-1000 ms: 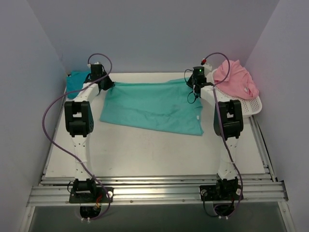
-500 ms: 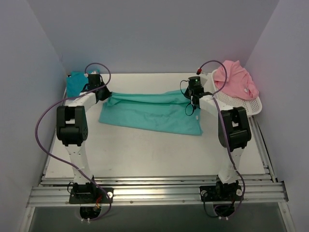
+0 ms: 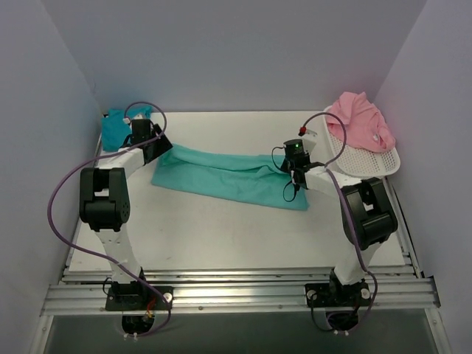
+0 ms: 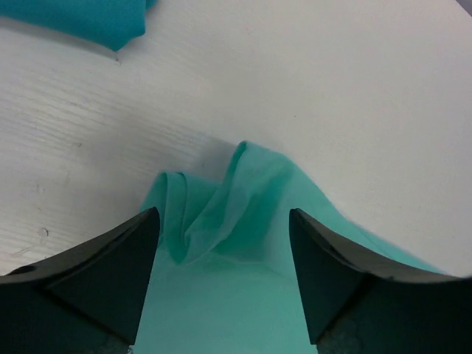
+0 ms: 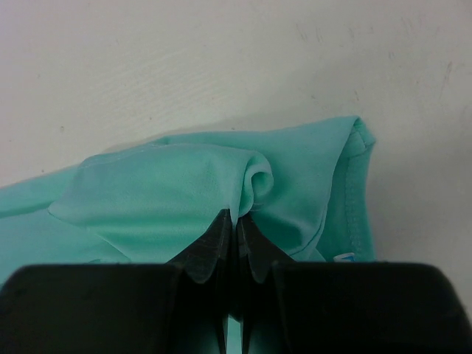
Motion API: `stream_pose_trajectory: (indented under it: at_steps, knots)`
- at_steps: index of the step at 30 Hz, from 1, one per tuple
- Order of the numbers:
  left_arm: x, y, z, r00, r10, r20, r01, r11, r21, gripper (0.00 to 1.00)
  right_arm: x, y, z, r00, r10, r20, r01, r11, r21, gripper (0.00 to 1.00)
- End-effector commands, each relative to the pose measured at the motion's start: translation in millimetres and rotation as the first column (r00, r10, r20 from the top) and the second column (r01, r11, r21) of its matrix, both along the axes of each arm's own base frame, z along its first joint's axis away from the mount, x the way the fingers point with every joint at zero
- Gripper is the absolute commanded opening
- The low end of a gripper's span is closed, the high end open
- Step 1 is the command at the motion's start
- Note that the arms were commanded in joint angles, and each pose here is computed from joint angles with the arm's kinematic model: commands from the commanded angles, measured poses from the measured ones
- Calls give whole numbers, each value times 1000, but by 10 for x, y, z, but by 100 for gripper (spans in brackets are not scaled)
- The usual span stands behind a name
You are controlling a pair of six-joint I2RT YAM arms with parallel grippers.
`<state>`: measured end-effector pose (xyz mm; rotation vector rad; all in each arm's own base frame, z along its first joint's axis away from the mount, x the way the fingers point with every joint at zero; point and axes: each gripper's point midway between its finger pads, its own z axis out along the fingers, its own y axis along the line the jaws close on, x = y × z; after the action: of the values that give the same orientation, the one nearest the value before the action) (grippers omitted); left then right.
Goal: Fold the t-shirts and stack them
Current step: Fold the tshirt
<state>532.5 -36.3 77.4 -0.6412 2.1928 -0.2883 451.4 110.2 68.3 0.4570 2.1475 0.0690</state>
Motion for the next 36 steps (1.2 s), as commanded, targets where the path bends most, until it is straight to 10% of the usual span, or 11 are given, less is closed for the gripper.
stream_pose_trajectory:
  at_steps: [1,17,20,24,36]
  knots:
    - [27,126,289,998,35,53,-37,999,36,82,-93,-83,224,995,-68,72,69,997,-22,0]
    - [-189,256,518,988,102,112,-110,992,67,92,-1008,265,164,990,-120,72,130,977,-168,2]
    - [-228,269,554,987,107,117,-116,991,70,92,-1202,261,9,987,-157,45,163,970,-178,20]
    - [-279,277,638,985,113,132,-122,990,67,92,-1500,261,-227,985,-173,-14,167,965,-200,100]
    - [-356,269,842,977,112,180,-124,991,56,92,-1585,619,591,979,-132,152,162,967,-199,100]
